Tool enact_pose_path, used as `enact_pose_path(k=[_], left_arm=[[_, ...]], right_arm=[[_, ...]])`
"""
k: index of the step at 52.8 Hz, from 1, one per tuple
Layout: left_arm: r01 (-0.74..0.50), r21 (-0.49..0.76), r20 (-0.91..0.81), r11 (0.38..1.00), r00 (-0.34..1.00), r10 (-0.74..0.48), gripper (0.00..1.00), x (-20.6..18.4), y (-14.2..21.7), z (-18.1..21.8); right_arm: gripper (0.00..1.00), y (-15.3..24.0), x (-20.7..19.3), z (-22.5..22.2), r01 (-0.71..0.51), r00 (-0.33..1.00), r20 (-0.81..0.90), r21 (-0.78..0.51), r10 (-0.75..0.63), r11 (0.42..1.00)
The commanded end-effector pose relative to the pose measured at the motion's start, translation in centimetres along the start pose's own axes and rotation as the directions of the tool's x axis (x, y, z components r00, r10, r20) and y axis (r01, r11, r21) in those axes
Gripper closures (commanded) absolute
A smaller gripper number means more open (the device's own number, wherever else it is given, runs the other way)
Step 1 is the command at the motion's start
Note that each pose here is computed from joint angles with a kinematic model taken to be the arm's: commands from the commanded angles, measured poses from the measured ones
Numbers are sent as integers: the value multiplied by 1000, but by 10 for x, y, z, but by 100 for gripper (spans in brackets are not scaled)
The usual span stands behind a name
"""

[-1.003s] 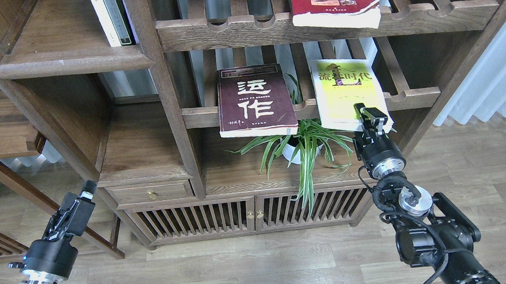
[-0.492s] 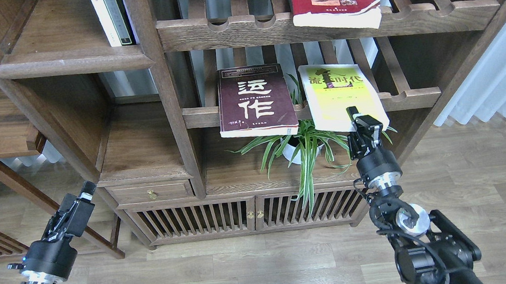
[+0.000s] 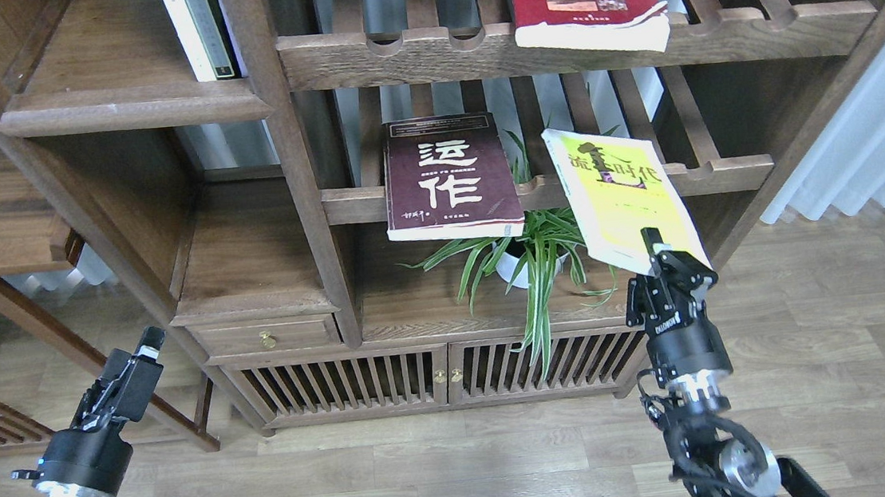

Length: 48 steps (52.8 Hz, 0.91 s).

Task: Organize books on shelf
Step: 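Pull the yellow-green book off the shelf and lower it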

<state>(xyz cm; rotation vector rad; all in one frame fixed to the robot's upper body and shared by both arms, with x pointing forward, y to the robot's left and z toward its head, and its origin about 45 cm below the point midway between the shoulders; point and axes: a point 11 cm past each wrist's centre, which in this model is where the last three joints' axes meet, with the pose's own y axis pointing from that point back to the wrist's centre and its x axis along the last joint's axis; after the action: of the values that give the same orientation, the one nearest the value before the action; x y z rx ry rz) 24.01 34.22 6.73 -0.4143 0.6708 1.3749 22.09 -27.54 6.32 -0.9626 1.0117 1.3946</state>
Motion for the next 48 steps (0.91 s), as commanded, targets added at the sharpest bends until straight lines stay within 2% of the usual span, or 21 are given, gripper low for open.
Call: enact_pose_path(k=[1,15,28,34,40,41,48], left_arm=[[-39,33,-1,999,999,39,0,10,5,-13],[-69,58,-55,996,996,72,0,10,10,-39],[-72,120,-96,990,992,84,0,6,16,-62],[-86,101,-153,991,983,101,0,4,17,-62],[-141,66,-281,988,947,154,0,8,17,-61],[-160,78,-343,984,922,178,0,7,18,-68],[-158,160,-390,974,896,210,0,-1,29,-94]], right_arm=[[96,18,11,-5,-38,999,25,16,38,999],[96,41,32,2,-113,992,47,-20,114,993],[94,57,56,37,-196,977,60,-141,206,970],[87,58,64,49,-218,971,53,-190,232,957],[90,61,71,58,-242,965,38,-242,258,940],[95,66,75,67,-255,960,35,-292,277,922],[96,76,83,83,-280,951,21,-375,309,884]])
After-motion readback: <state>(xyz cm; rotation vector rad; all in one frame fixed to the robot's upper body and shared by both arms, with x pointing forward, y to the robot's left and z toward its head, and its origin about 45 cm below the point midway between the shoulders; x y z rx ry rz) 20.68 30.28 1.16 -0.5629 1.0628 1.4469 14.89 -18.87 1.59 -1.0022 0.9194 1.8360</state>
